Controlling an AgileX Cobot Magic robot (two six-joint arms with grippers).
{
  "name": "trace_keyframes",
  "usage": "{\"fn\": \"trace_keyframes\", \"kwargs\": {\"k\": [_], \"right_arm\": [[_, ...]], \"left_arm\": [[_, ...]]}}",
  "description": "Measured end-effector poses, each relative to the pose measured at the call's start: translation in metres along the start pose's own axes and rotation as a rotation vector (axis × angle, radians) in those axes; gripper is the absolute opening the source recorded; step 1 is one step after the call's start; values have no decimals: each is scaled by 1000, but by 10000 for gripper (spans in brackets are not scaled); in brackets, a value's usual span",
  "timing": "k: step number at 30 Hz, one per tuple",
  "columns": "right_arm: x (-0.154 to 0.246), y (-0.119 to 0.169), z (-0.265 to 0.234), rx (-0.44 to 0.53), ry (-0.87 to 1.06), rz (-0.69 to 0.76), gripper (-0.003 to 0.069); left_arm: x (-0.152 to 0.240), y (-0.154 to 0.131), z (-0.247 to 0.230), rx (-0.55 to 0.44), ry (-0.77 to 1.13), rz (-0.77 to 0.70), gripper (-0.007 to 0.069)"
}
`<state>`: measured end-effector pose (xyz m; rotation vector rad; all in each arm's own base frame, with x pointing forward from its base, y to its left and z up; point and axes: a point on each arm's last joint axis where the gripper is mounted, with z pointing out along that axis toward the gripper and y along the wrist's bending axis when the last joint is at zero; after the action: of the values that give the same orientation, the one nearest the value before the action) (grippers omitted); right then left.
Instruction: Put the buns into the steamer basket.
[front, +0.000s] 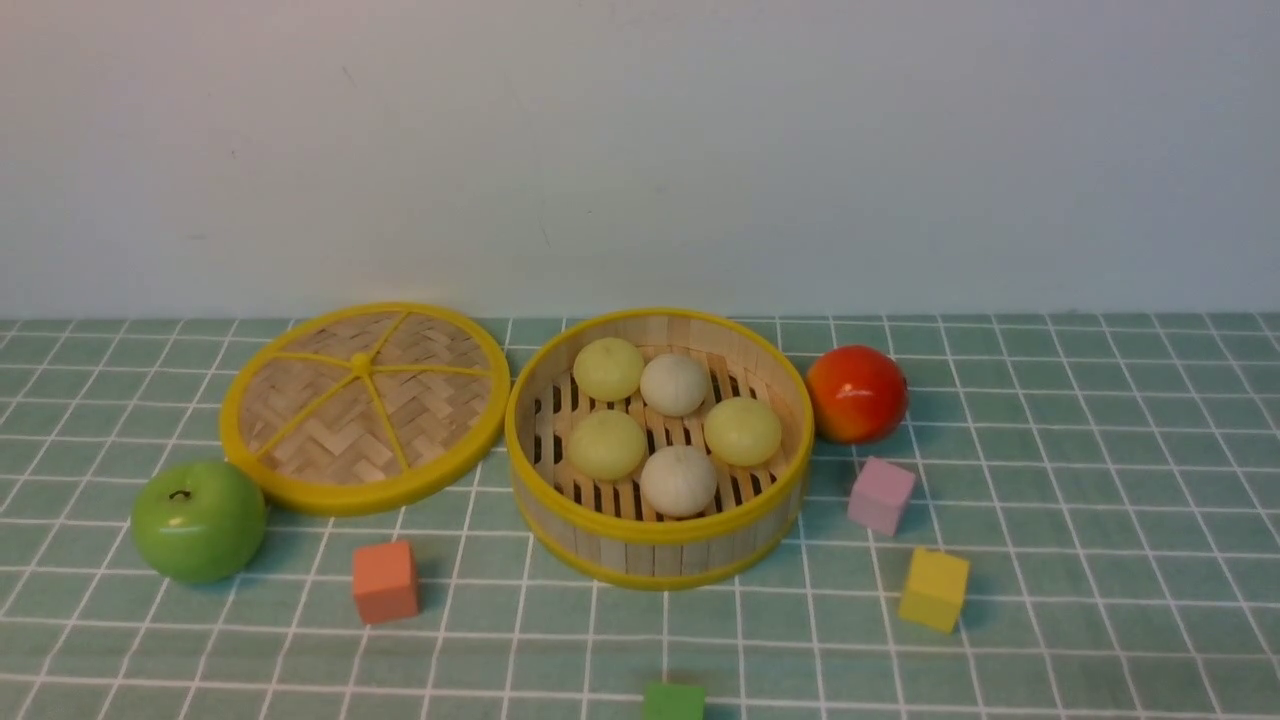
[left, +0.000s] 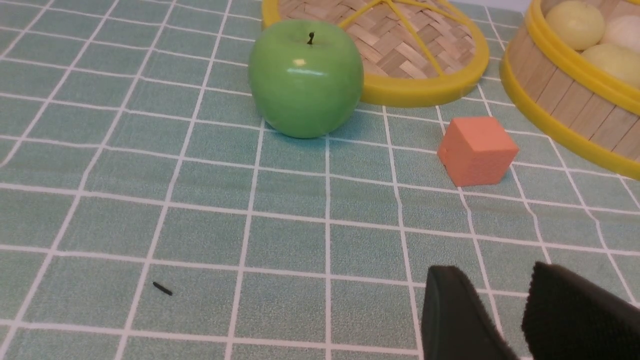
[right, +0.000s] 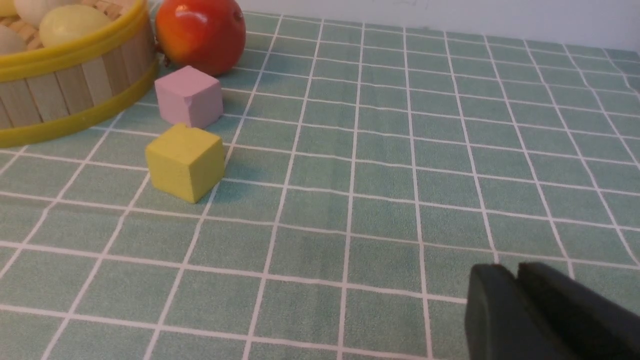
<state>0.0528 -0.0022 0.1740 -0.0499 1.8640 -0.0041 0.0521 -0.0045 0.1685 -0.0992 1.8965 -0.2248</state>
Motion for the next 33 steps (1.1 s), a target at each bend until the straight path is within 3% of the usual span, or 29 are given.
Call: {"fn": "trace_keyframes", "kwargs": {"k": [33], "right_arm": [[0,0,0,0,0,0,129]], "left_arm": [[0,0,0,0,0,0,238]]}}
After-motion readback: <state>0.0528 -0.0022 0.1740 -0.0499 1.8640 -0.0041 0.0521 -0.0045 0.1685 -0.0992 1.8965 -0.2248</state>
